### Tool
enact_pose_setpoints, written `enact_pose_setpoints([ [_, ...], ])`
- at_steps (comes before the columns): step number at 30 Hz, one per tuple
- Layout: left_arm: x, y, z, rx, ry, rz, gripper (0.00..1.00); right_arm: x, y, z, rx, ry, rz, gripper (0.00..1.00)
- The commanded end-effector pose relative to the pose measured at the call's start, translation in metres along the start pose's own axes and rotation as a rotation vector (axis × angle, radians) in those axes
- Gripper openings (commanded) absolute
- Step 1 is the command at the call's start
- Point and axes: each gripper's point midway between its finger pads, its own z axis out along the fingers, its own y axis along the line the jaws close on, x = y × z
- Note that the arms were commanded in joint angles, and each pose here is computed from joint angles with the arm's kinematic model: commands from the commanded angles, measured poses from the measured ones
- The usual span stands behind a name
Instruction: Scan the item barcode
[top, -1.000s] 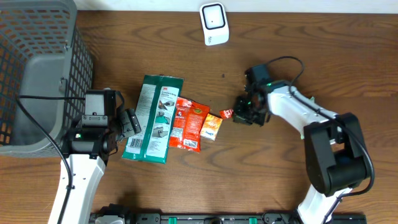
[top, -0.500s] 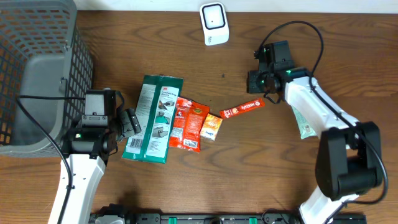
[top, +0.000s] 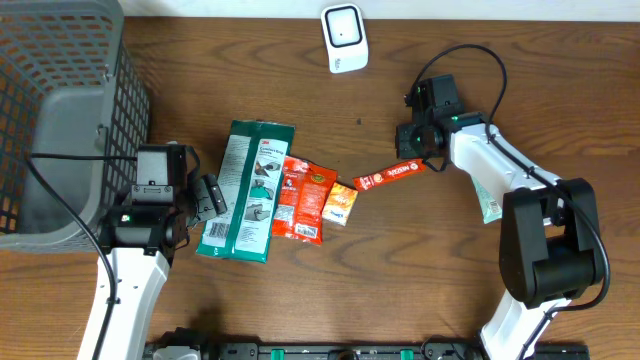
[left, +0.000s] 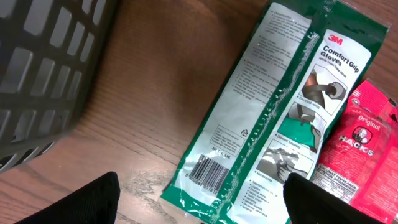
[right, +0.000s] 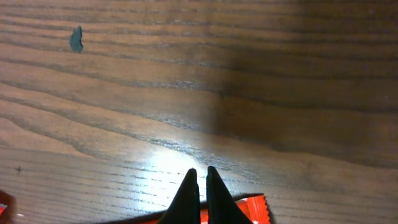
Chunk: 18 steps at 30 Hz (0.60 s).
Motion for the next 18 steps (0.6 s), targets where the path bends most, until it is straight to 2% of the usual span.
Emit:
enact_pose_setpoints([
  [1, -0.005, -0.002, -0.003, 0.009, -0.011, -0.006, 0.85, 0.018, -0.007, 0.011, 0.021, 0.061, -0.008, 0.04],
  [13, -0.005, -0.002, -0.003, 0.009, -0.011, -0.006, 0.85, 0.096, -0.02, -0.008, 0.077, 0.386, 0.0, 0.07],
  [18, -0.005, -0.002, -0.003, 0.009, -0.011, -0.006, 0.85, 0.099, -0.02, -0.01, 0.079, 0.404, 0.003, 0.06],
])
